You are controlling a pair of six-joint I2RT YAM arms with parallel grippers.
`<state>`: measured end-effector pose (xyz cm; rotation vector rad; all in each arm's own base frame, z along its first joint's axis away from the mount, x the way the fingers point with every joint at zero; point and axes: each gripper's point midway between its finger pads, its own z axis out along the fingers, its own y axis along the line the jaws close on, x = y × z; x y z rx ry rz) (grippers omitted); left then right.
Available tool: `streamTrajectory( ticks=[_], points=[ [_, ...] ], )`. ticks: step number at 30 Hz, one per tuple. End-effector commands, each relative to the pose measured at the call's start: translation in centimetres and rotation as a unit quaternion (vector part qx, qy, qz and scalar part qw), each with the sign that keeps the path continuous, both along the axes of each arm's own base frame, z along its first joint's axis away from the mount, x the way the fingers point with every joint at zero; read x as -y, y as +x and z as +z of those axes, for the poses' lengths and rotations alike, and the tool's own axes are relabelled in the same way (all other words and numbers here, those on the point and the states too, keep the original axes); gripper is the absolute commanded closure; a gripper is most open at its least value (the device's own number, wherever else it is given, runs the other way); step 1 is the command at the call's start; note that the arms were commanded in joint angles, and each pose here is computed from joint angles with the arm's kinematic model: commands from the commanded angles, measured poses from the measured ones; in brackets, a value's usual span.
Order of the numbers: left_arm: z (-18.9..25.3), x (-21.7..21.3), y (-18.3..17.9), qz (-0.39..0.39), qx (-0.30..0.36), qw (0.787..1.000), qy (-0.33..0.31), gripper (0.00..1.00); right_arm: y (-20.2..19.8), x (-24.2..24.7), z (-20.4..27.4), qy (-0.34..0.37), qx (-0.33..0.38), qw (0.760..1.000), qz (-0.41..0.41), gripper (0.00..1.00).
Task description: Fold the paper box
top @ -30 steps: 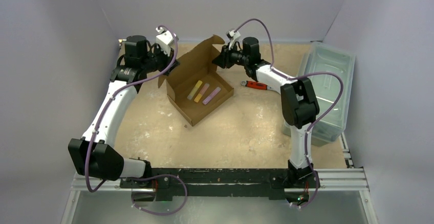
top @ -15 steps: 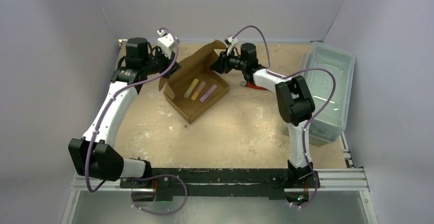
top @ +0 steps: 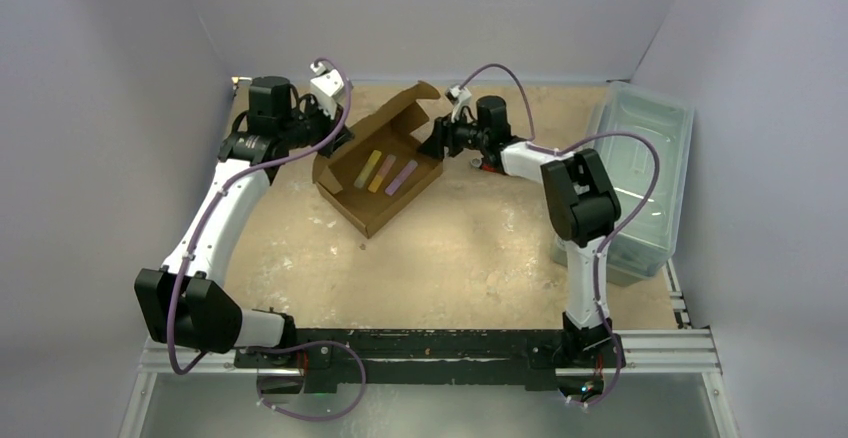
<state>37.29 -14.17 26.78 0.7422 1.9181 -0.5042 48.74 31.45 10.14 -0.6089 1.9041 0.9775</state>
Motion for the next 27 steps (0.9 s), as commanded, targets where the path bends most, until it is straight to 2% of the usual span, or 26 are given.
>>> streamTrajectory(
  ticks=[1,8,17,21,23,27],
  points=[
    [-0.5,-0.1,-0.8,-0.018,0.003,1.0,0.003,1.0,-0.9,2.7,5.3,-0.004,0.075,0.996,0.042,0.38],
    [-0.9,0.5,-2.1,-0.033,-0.005,0.999,-0.009,1.0,-3.7,5.8,6.2,-0.074,0.115,0.984,0.11,0.37],
    [-4.3,1.2,-4.4,-0.031,-0.071,0.996,-0.043,1.0,-5.5,7.2,8.8,-0.095,0.139,0.978,0.123,0.37],
    [-6.6,1.8,-5.7,-0.028,-0.117,0.99,-0.076,0.85,-6.1,7.1,10.3,-0.09,0.146,0.976,0.133,0.37],
    [-7.6,2.1,-6.1,-0.023,-0.136,0.986,-0.092,0.72,-6.5,7.1,11.0,-0.088,0.153,0.974,0.141,0.37],
    [-9.0,2.6,-6.8,-0.011,-0.17,0.978,-0.121,0.55,-7.4,7.3,12.1,-0.097,0.161,0.969,0.16,0.37]
  ],
)
